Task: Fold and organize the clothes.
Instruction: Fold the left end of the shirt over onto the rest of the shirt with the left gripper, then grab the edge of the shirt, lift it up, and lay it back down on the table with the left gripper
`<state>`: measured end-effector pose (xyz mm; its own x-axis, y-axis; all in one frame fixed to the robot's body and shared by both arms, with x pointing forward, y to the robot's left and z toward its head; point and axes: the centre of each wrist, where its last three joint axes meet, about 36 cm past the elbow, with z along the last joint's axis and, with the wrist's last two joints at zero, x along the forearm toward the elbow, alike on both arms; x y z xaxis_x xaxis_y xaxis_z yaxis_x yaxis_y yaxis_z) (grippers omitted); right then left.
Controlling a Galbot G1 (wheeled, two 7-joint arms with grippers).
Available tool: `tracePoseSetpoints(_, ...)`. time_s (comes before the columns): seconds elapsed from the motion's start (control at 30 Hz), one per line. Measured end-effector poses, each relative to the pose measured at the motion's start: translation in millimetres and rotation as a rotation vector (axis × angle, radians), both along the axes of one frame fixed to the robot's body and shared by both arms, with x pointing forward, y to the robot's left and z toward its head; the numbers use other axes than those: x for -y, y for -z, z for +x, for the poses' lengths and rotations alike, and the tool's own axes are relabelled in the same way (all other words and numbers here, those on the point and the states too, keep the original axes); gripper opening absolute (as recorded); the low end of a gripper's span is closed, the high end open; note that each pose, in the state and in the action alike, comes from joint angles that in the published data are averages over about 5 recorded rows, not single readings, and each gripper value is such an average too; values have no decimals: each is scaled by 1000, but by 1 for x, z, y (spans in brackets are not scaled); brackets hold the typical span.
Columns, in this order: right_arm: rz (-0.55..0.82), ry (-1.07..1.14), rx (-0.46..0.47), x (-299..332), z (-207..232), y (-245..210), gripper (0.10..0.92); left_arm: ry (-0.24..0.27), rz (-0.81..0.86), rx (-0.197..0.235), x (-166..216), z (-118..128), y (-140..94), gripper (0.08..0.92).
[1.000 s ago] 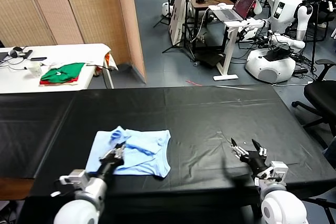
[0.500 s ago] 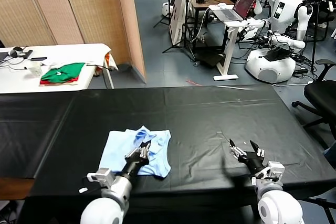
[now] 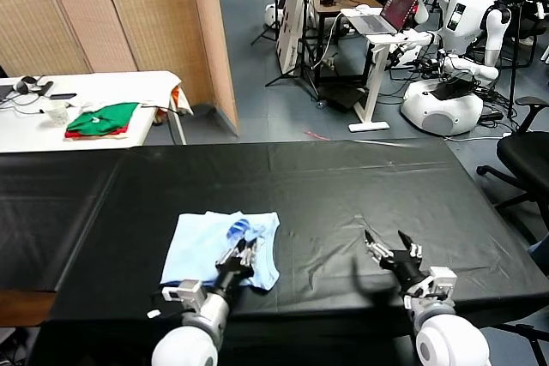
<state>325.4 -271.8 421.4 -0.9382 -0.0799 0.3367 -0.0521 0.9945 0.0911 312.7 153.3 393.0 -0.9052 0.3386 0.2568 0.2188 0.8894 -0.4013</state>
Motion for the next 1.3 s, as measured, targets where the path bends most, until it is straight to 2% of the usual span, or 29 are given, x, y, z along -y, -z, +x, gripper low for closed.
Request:
tracePoseSetpoints(0.13, -1, -46, 5, -7, 2, 0, 907, 27, -117, -7, 10, -2, -5, 749)
tracePoseSetpoints(0.23, 3, -90, 17, -12, 6, -2, 907, 29, -158, 12, 10, 0, -10, 871)
tracePoseSetpoints(0.37, 2, -150, 33, -18, 11, -5, 907, 6, -126, 61, -3, 6, -17, 905)
tracePoseSetpoints(0.53, 4, -202, 43, -30, 18, -6, 907, -50, 20, 154, -38, 15, -14, 907)
tracePoseSetpoints(0.63, 12, -211, 44, -35, 19, -4, 907, -74, 111, 177, -66, 17, -6, 907)
tracePoseSetpoints(0.73, 23, -213, 41, -38, 18, -2, 907, -109, 154, 161, -92, 17, 4, 907)
tracePoseSetpoints(0.93, 31, -212, 33, -39, 14, 1, 907, -191, 90, 67, -126, 14, 21, 907)
tracePoseSetpoints(1.07, 29, -210, 30, -38, 13, 2, 907, -233, 20, 27, -138, 13, 28, 907)
tracePoseSetpoints(1.3, 30, -208, 27, -38, 10, 3, 907, -274, -65, -21, -147, 12, 37, 907)
